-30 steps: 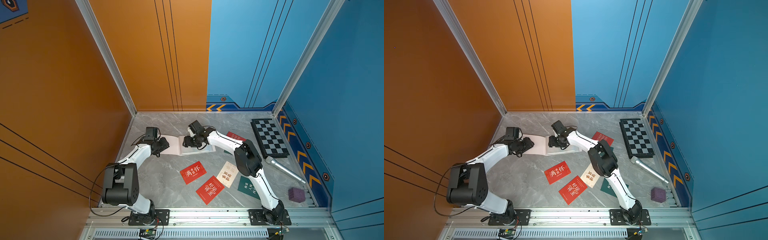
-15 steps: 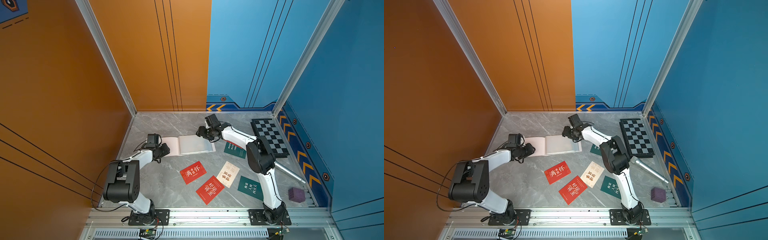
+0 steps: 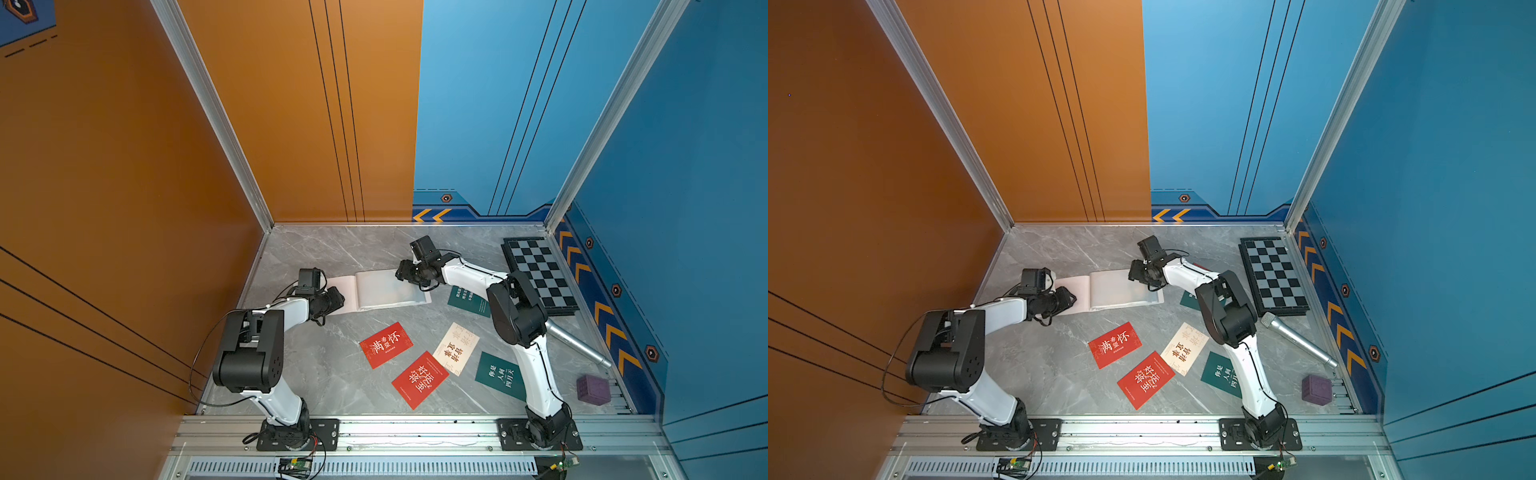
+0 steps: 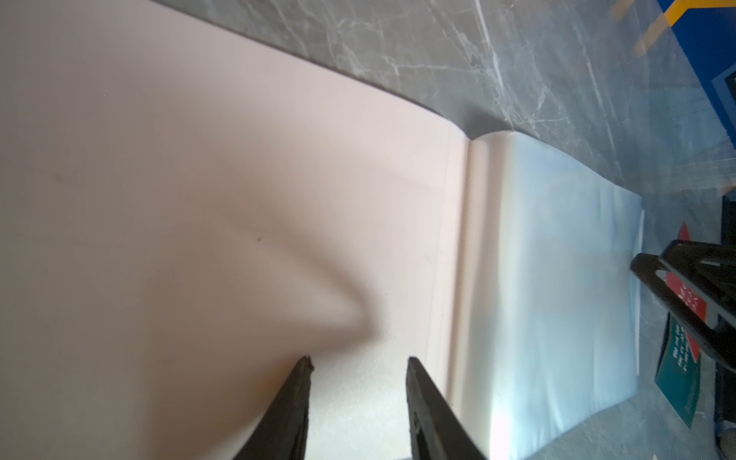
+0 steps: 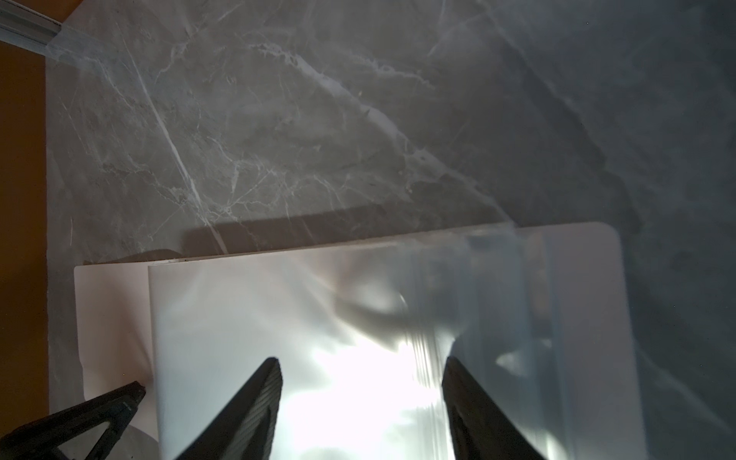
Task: Place the photos into the photo albums
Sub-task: Turn the page of the photo album at the center of the board.
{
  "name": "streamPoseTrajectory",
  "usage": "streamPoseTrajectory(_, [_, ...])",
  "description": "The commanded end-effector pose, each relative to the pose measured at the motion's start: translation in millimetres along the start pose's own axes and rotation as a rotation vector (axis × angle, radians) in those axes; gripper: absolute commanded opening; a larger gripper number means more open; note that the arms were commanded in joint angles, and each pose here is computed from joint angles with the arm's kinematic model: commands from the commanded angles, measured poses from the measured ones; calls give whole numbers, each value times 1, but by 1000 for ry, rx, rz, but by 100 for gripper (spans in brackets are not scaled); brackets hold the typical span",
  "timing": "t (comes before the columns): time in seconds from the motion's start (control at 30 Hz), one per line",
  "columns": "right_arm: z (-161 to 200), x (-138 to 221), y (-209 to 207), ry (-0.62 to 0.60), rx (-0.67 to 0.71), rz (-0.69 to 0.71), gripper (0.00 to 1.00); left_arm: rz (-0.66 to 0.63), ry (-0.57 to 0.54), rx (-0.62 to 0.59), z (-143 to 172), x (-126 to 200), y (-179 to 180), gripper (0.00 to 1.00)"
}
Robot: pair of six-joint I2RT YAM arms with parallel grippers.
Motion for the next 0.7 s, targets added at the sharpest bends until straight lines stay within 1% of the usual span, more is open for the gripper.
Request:
streamPoseTrajectory(0.0, [15,-17,-7,39,-1,7,66,13,97,27,21,-9,2,41])
streamPoseTrajectory(0.17, [15,-18,10,36,-4,-46,66,14,91,20,20,-7,1,41])
streamPoseTrajectory(0.33, [13,-12,27,18,25,-64,67,32,122,34,23,-14,0,40])
streamPoseTrajectory(0.5, [9,0,31,-13,57,-44,67,38,133,36,25,-16,-1,40])
streamPoseTrajectory(0.67, [9,1,33,2,61,-62,67,40,133,34,25,-16,-2,40])
Point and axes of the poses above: each gripper's point midway between its finger pads, its own x axis back along the fingers, its own y axis along the line the jaws close on, z = x × y, the point moved 3 cm from there along x, back along the fingers, and after that the axes turned 1 degree about x, right-handed, at the moved point
